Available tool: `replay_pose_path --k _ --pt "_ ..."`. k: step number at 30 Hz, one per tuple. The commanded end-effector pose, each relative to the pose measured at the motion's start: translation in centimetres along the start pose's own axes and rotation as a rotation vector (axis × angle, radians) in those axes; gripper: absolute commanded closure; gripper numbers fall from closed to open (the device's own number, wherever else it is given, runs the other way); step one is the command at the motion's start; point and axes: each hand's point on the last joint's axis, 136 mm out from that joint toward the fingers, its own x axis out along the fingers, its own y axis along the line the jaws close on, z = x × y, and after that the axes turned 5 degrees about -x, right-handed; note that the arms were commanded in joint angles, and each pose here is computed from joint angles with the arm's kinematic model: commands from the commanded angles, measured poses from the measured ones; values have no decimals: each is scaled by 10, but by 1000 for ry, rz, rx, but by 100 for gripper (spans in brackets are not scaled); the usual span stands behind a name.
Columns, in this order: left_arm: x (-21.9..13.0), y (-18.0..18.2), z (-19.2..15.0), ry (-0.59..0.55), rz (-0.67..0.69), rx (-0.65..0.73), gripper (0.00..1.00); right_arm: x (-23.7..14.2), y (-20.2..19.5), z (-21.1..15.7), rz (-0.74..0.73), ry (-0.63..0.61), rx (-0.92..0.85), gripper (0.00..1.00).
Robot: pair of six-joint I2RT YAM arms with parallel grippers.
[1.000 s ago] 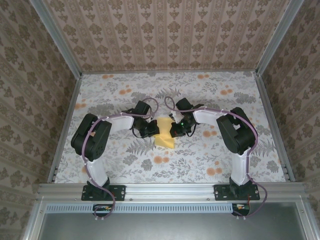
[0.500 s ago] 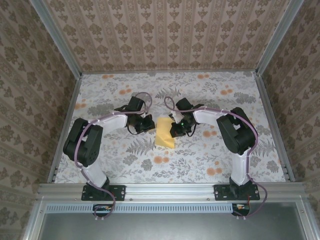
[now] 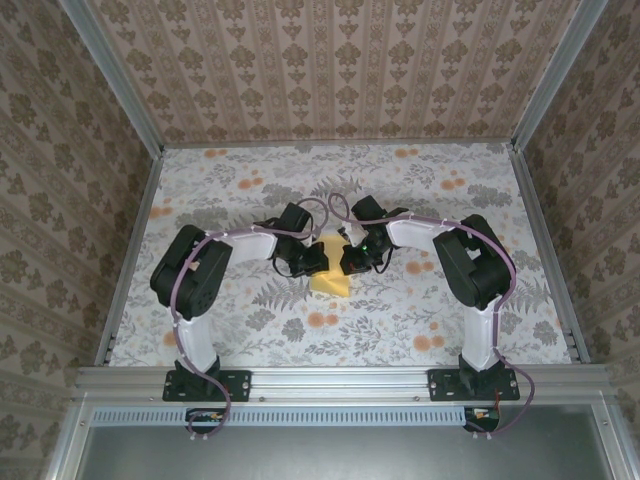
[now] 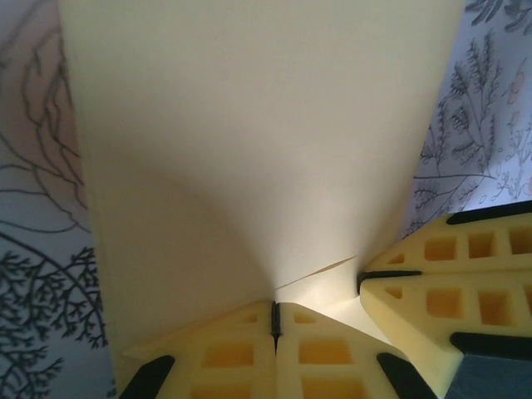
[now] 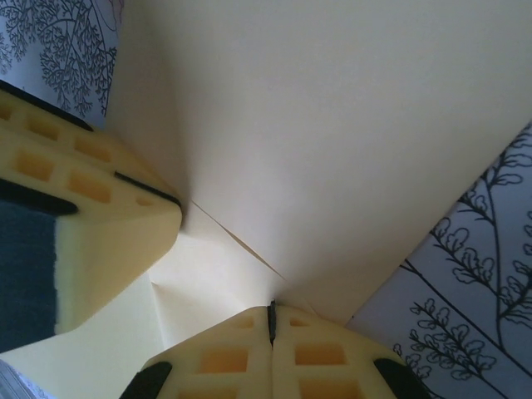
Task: Fold a paper plane with a square sheet of paper (pick it up from the middle)
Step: Fold the triangle a second time at the center of the table.
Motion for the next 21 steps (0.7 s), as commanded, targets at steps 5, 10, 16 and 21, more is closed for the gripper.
replay_pose_path --k 5,10,16,21 --pt "7 25 -11 8 81 -56 100 -5 -16 -16 -75 44 41 99" --pt "12 41 -24 18 101 -80 100 -33 12 4 0 -60 83 94" --pt "18 48 -31 21 92 -89 100 -51 36 -2 27 -137 224 93" --pt "19 49 -32 15 80 -89 100 -36 53 -16 32 -125 363 100"
